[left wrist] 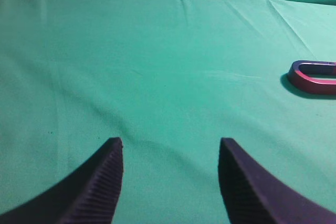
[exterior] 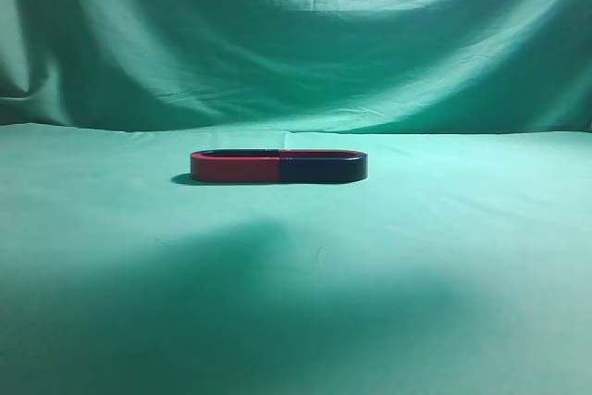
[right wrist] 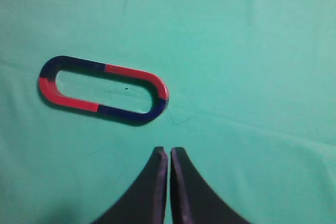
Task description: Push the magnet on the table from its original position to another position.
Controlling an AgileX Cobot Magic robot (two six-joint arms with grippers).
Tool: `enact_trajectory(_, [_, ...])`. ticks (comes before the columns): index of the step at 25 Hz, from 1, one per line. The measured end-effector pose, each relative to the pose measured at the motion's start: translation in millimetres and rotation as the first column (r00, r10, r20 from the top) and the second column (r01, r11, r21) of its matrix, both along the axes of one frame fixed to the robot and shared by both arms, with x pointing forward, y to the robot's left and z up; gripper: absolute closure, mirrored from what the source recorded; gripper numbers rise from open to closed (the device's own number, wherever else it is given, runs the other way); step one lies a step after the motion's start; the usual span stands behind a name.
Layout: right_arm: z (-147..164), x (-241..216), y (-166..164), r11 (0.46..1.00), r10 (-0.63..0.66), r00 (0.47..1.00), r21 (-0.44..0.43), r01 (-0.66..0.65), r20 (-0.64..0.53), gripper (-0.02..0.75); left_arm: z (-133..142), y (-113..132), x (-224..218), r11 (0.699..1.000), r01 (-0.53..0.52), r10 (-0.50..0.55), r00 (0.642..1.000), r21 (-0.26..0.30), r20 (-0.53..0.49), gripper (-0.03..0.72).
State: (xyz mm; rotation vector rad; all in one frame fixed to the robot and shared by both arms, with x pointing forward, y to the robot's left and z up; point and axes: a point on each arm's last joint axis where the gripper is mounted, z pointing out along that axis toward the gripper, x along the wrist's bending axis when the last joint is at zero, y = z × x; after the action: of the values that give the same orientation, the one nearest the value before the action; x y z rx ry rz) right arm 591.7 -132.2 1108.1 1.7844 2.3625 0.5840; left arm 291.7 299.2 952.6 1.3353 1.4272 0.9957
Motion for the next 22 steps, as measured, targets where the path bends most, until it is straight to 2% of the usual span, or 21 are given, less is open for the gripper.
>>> enact_trajectory(6, [70,-57,-26,1.000,0.007,0.989,0.019,-0.010,0.146,0.738,0,0,0,1.000,0.000,0.000,1.000,0.000,0.000,0.316])
enact_trajectory(10, [91,-104,-45,1.000,0.024,0.975,-0.001,-0.024,0.223,0.738,0,0,0,1.000,0.000,0.000,1.000,0.000,0.000,0.316])
enact_trajectory(15, [94,-157,-71,0.999,0.016,0.951,0.030,-0.026,0.308,0.738,0,0,0,1.000,0.000,0.000,1.000,0.000,0.000,0.316])
enact_trajectory(22, [67,-216,-100,0.994,-0.009,0.895,0.100,-0.040,0.446,0.738,0,0,0,1.000,0.000,0.000,1.000,0.000,0.000,0.316])
